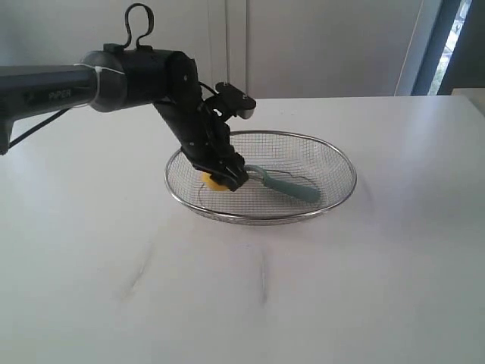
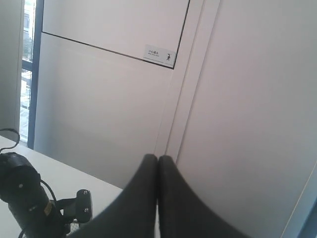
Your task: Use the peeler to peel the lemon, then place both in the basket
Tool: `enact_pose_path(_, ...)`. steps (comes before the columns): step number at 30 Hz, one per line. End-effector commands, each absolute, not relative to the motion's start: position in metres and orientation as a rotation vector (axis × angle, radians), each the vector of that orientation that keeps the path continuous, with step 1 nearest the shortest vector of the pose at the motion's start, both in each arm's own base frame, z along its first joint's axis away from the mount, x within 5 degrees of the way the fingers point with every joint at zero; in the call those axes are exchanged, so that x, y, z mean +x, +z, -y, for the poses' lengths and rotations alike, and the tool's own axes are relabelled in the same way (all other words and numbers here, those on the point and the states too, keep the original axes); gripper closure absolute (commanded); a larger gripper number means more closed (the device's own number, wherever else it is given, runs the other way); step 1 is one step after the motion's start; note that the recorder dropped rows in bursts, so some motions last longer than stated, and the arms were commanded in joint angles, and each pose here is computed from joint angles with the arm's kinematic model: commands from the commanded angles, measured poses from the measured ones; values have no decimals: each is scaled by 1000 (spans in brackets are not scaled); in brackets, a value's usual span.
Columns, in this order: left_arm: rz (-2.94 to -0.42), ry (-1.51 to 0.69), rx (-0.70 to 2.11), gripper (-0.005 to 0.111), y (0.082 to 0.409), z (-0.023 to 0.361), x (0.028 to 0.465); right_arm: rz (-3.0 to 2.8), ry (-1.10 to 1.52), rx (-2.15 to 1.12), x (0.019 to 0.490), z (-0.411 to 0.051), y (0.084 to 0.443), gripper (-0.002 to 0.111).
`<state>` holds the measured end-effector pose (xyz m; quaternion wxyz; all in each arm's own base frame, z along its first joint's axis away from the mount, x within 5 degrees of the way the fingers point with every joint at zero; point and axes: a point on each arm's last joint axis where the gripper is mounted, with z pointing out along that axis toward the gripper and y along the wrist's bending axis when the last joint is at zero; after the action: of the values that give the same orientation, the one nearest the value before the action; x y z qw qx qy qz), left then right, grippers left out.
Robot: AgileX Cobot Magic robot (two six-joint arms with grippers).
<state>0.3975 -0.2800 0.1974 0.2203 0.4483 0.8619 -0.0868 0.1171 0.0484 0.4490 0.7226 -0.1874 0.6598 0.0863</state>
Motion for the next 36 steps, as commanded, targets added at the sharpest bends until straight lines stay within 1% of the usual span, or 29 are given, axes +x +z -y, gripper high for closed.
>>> enact_pose_path(1,-2381,-242,1225,98,192,282,400,-1450,189,-408,116,-47,450,108)
enact_pose_path(5,-2372,-231,1224,75,186,283,403,-1450,189,-408,116,-47,450,108)
enact_pose_path(10,-2367,-232,1218,37,187,284,403,-1450,189,-408,116,-47,450,108)
enact_pose_path(12,-2367,-232,1219,28,188,283,403,-1450,189,-408,116,-47,450,108)
enact_pose_path(14,-2368,-234,1223,25,192,284,403,-1450,189,-408,116,-47,450,108)
enact_pose_path(18,-2368,-241,1233,25,209,284,403,-1450,189,-408,116,-47,450,108)
enact_pose_path(20,-2361,-242,1239,25,223,284,401,-1450,189,-408,116,-47,450,108)
enact_pose_path(22,-2351,-242,1248,27,242,282,398,-1450,189,-408,116,-47,450,108)
enact_pose_path(23,-2344,-244,1250,30,252,280,396,-1450,189,-408,116,-47,450,108)
enact_pose_path(24,-2337,-246,1253,35,264,279,393,-1450,189,-408,116,-47,450,108)
enact_pose_path(28,-2338,-248,1283,63,309,268,376,-1450,189,-408,116,-47,450,108)
enact_pose_path(29,-2348,-237,1298,69,317,264,371,-1450,189,-408,116,-47,450,108)
enact_pose_path(31,-2358,-214,1317,86,333,255,361,-1450,189,-408,116,-47,450,108)
enact_pose_path(34,-2384,-208,1335,107,351,245,347,-1450,189,-408,116,-47,450,108)
enact_pose_path(36,-2416,-201,1348,107,360,239,338,-1450,189,-408,116,-47,450,108)
